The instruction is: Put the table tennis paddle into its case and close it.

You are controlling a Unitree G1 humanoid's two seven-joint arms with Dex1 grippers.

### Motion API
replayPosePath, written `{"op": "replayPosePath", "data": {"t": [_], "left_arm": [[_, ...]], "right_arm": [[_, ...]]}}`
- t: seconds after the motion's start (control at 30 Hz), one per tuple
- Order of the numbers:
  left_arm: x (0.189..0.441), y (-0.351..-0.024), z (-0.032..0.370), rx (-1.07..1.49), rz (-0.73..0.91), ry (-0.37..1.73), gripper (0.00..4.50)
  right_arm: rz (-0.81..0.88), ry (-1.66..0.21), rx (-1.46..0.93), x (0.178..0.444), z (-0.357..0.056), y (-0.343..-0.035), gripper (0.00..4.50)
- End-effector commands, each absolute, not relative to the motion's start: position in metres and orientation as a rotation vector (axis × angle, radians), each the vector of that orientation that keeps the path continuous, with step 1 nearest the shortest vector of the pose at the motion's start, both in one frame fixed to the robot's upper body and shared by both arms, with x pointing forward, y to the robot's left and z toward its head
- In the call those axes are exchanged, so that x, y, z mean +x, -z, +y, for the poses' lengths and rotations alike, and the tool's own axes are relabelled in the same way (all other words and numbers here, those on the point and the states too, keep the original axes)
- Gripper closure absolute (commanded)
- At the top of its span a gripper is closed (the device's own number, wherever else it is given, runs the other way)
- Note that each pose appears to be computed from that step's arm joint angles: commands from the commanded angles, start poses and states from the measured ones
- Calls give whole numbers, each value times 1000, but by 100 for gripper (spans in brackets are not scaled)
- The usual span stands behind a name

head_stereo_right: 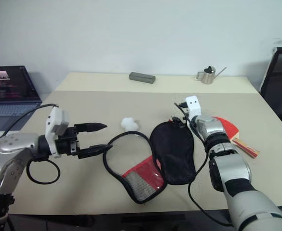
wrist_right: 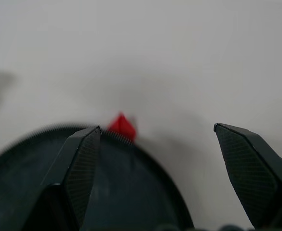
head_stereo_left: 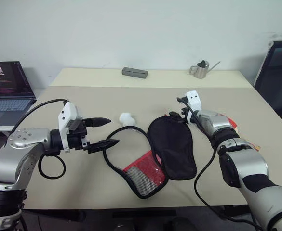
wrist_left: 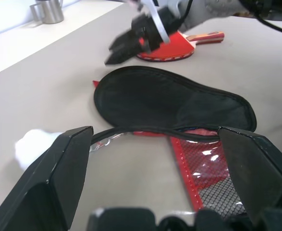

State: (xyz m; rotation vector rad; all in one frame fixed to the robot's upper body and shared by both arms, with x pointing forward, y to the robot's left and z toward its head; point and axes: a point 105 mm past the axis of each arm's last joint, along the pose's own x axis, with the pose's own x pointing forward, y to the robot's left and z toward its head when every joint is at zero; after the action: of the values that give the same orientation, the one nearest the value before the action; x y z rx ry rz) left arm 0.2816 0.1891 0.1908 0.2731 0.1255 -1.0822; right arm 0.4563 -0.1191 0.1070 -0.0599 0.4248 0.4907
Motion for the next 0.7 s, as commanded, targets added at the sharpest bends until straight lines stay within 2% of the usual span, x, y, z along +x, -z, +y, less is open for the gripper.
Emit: {"op": "replayPosePath", "data": {"t": [0.03, 0.23, 0.3, 0.4, 0.67, 0.7], "left_arm": [[279, -201, 185, 297, 92, 1106, 0], [281, -202, 182, 299, 91, 1122, 0], [279, -201, 179, 299, 96, 1143, 0], [274, -199, 178, 296, 121, 1177, 0], [280, -197, 186, 330, 137, 1150, 0], [280, -197, 186, 331, 136, 1151, 0]], "right_arm": [[360, -508, -83, 463, -121, -130, 42], [378, -481, -85, 461, -129, -118, 42], [384, -470, -86, 460, -131, -115, 79], [393, -466, -99, 460, -133, -112, 166], [413, -481, -116, 457, -129, -106, 445], [416, -484, -117, 457, -129, -106, 445]]}}
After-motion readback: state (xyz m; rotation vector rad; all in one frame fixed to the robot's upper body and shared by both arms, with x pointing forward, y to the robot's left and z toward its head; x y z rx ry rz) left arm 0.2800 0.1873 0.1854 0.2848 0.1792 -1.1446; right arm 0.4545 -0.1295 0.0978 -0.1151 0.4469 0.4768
